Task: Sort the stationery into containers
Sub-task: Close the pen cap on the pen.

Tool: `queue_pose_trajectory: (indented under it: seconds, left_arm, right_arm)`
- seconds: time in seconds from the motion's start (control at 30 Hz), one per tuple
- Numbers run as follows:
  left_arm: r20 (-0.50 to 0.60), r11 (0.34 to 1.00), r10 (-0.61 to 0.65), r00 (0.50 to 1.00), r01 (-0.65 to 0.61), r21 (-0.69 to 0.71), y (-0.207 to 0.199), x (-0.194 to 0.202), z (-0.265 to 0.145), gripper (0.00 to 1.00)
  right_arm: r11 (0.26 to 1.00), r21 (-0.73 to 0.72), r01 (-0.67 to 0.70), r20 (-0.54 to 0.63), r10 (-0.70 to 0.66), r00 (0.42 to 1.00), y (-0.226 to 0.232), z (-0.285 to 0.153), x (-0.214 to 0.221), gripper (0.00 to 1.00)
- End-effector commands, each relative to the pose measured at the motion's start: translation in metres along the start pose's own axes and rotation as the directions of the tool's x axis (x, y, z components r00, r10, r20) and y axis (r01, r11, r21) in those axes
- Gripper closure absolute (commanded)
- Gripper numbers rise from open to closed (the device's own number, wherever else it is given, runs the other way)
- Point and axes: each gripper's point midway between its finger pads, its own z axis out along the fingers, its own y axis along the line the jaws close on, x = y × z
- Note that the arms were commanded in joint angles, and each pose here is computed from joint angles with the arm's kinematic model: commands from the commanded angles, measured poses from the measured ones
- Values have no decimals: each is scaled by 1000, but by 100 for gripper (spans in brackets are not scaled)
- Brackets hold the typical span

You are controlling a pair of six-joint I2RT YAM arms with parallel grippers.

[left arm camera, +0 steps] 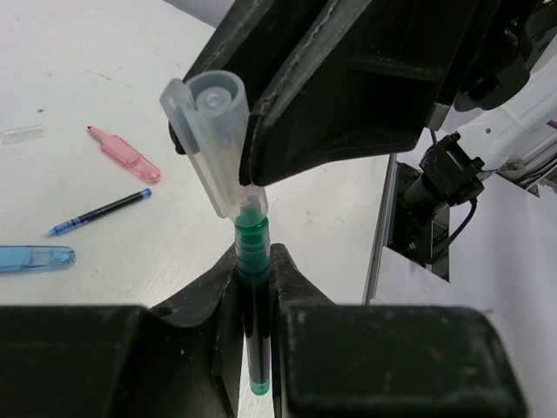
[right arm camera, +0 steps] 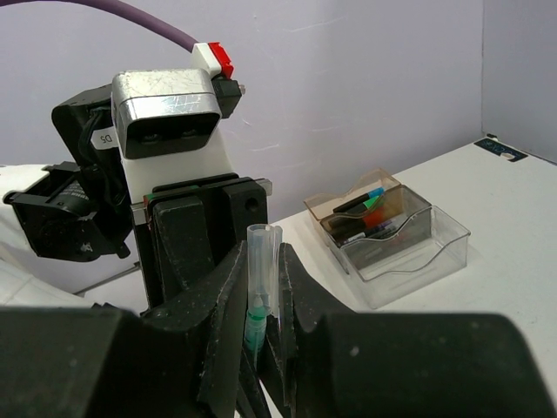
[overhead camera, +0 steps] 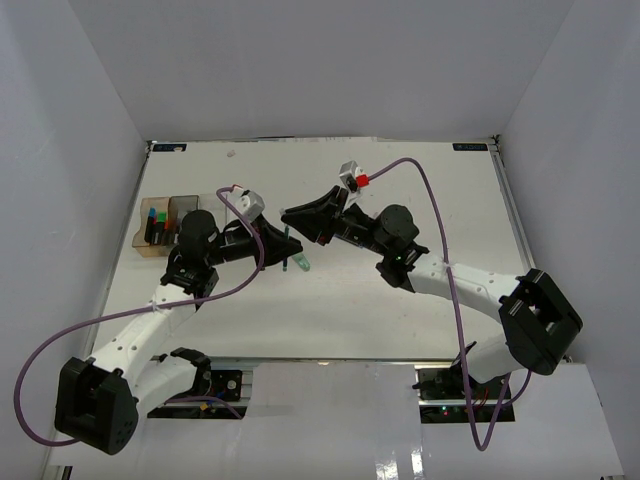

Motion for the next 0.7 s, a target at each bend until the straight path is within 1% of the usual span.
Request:
queue_pose_trajectory:
  seconds: [0.0, 0.07, 0.1, 0.33, 0.67]
  left_arm:
    - [57, 999, 46, 997, -47, 15, -9, -16, -3, 80]
    - [77, 998, 51, 996, -53, 19, -9, -20, -2, 80]
    - [79, 999, 27, 997, -29, 25, -10, -18, -2, 80]
    - [136, 998, 43, 990, -47, 29, -9, -34, 2, 80]
    - [144, 995, 87, 986, -92, 30, -7, -52, 7, 80]
  right_arm:
    - [999, -32, 24, 63, -22, 998, 10, 0, -16, 84]
    - [999, -37, 24, 66, -21, 998, 11, 0, -16, 84]
    - [999, -39, 24, 67, -21, 997, 11, 0, -16, 83]
    - [998, -59, 18, 70, -14, 997, 14, 1, -16, 81]
    - [997, -72, 15, 27, -14, 1000, 15, 1, -8, 80]
